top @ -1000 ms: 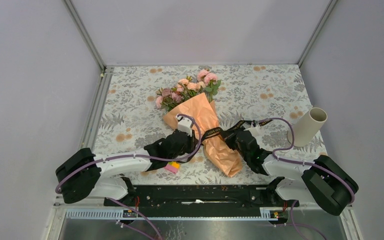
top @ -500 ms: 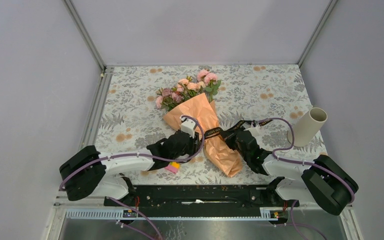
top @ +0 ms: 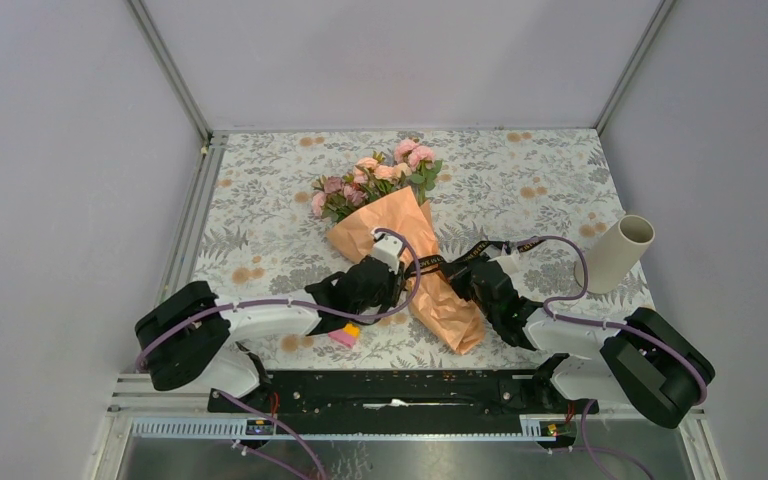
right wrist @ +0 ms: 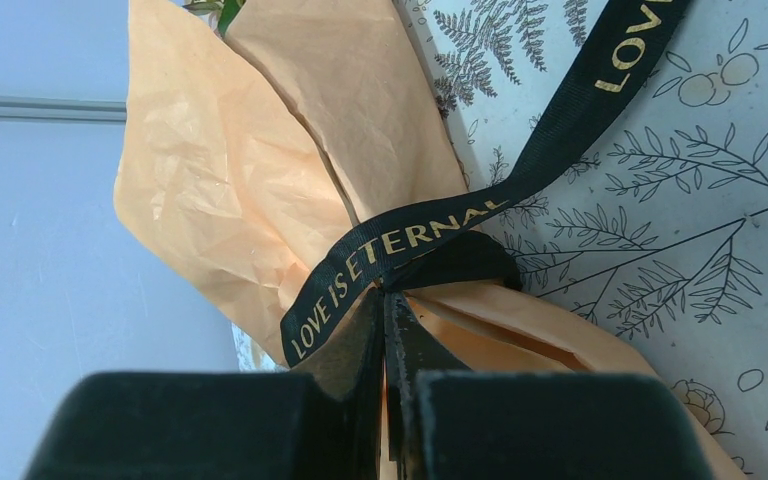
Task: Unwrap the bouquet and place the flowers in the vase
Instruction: Untie the ribbon from the wrapping paper.
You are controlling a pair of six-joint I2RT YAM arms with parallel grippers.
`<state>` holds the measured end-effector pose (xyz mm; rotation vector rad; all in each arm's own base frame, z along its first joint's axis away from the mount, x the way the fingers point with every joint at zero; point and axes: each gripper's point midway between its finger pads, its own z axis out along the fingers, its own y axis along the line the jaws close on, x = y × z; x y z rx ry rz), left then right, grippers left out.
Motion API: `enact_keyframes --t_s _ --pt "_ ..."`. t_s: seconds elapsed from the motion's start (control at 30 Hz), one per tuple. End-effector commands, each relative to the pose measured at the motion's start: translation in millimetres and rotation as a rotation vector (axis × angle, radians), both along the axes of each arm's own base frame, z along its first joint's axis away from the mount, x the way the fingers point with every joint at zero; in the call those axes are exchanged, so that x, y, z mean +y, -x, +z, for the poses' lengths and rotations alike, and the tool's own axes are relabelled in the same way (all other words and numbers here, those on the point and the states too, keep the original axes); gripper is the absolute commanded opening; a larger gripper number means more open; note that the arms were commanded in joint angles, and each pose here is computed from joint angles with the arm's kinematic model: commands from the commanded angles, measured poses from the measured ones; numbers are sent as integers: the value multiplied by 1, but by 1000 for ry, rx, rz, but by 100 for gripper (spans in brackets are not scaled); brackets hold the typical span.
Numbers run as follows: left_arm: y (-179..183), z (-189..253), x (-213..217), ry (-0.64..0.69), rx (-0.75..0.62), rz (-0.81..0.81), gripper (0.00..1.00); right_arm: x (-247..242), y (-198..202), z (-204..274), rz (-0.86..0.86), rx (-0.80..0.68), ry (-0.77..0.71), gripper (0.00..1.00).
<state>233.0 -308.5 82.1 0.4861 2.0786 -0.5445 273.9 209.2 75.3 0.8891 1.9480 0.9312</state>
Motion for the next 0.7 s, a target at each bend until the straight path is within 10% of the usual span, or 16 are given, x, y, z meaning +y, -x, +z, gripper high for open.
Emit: enact_keyframes --t_s 0.0,0.67 --pt "-9 23 -16 67 -49 -10 19 -3 -9 8 -41 -31 -23 0" --pt "7 17 50 84 -10 192 7 -14 -9 3 -78 -15 32 0"
